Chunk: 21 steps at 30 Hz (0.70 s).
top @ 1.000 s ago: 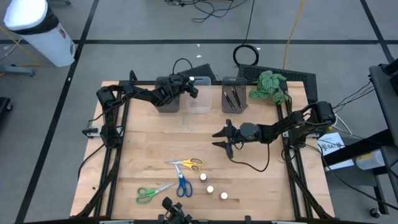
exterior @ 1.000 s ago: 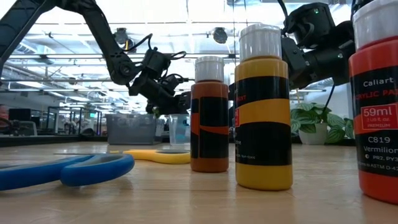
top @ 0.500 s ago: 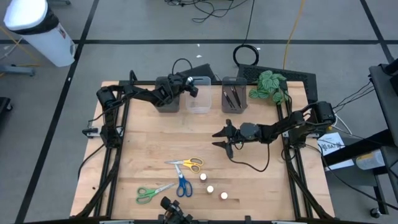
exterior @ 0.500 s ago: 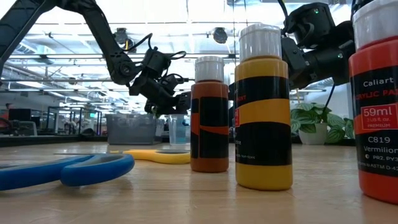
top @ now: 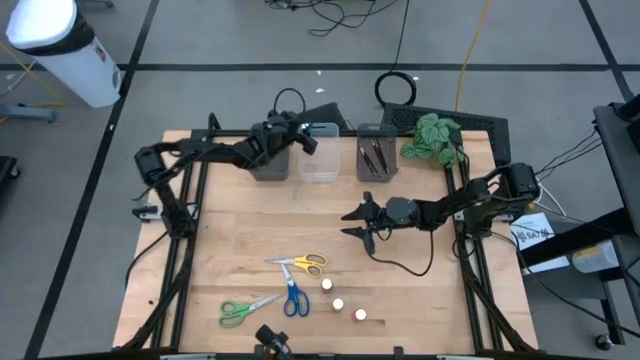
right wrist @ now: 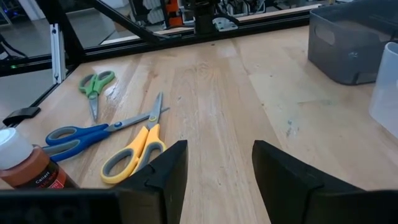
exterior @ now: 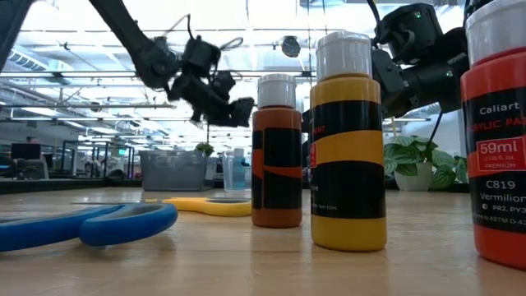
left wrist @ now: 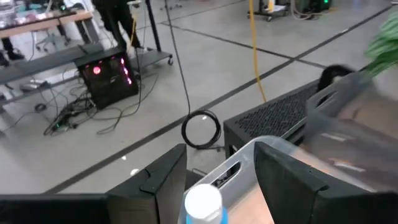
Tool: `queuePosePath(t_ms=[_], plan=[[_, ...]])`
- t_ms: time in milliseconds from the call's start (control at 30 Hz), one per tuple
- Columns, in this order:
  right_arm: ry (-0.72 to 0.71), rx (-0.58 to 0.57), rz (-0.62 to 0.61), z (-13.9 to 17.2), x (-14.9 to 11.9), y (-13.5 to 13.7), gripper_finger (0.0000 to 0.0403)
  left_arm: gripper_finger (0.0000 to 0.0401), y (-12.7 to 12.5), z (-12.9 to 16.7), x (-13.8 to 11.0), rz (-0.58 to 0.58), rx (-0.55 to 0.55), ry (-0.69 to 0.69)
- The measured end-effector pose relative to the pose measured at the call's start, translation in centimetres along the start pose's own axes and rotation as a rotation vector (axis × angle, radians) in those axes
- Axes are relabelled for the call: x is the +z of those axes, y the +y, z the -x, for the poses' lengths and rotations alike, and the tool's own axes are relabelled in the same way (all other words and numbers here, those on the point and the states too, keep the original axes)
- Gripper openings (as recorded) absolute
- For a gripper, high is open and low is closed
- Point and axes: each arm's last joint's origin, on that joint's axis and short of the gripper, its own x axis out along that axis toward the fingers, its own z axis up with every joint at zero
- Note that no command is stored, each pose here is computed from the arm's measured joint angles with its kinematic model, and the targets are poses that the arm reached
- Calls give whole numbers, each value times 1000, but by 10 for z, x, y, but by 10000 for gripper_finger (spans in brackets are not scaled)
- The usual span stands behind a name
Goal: Pick & Place Paint Supplies
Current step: Put the brown paint bottle into the transparent bin
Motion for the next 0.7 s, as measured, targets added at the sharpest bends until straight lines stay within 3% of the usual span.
queuePosePath(t_ms=[133,267,367,467,567,633,700], plan=[[-1,1,0,0,0,0,165,200,-5,28,22,-21,-45,43],[5,0,0,0,0,0,165,200,-17,66,40,3,-236,108],[19,-3,0,0,-2,0,164,200,-28,96,52,56,-466,149],[22,-3,0,0,-2,0,165,200,-44,126,59,132,-765,225],[25,-4,0,0,-2,0,165,200,-69,155,61,46,-1048,323],[25,-4,0,0,-2,0,165,200,-90,177,62,-42,-1096,385],[25,-4,0,0,-2,0,165,201,-113,194,68,-120,-1043,395]])
